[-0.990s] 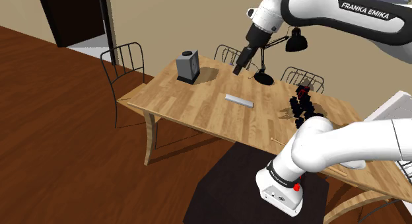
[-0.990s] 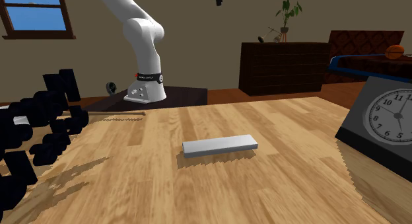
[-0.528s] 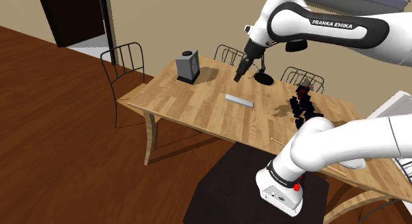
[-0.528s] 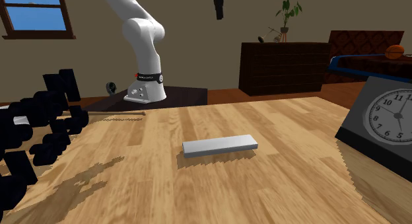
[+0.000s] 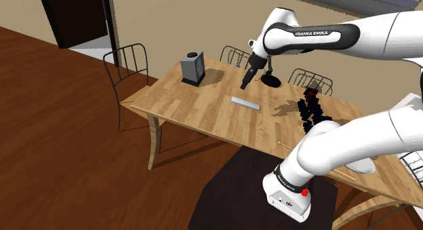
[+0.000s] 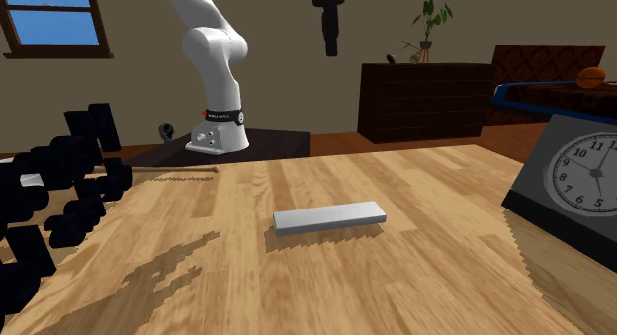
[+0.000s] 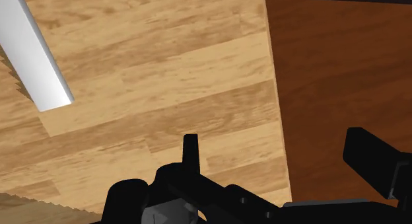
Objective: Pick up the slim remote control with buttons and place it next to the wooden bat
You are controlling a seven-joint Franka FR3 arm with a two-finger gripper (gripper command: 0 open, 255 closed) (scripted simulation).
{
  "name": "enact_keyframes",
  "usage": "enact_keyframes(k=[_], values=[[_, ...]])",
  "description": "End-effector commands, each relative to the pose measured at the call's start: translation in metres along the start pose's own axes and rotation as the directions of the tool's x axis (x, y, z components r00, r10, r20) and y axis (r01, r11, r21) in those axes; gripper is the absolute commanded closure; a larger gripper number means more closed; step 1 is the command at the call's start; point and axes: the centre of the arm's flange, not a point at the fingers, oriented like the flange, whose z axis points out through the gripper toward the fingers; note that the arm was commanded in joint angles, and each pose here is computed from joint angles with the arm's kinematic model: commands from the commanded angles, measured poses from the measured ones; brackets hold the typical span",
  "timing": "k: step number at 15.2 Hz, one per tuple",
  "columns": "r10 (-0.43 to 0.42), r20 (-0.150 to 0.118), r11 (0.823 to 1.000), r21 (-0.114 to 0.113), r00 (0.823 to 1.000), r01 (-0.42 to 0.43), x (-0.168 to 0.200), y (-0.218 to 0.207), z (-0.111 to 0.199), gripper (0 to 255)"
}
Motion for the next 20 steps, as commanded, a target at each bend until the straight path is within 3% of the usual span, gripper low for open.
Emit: enact_keyframes(k=[1, 20], values=[[-0.004, 0.006, 1.0, -0.001, 1.0, 0.004, -0.003, 0.02, 0.017, 0], [-0.035, 0.07, 0.999, -0.001, 0.997, 0.036, -0.011, 0.213, 0.176, 0]])
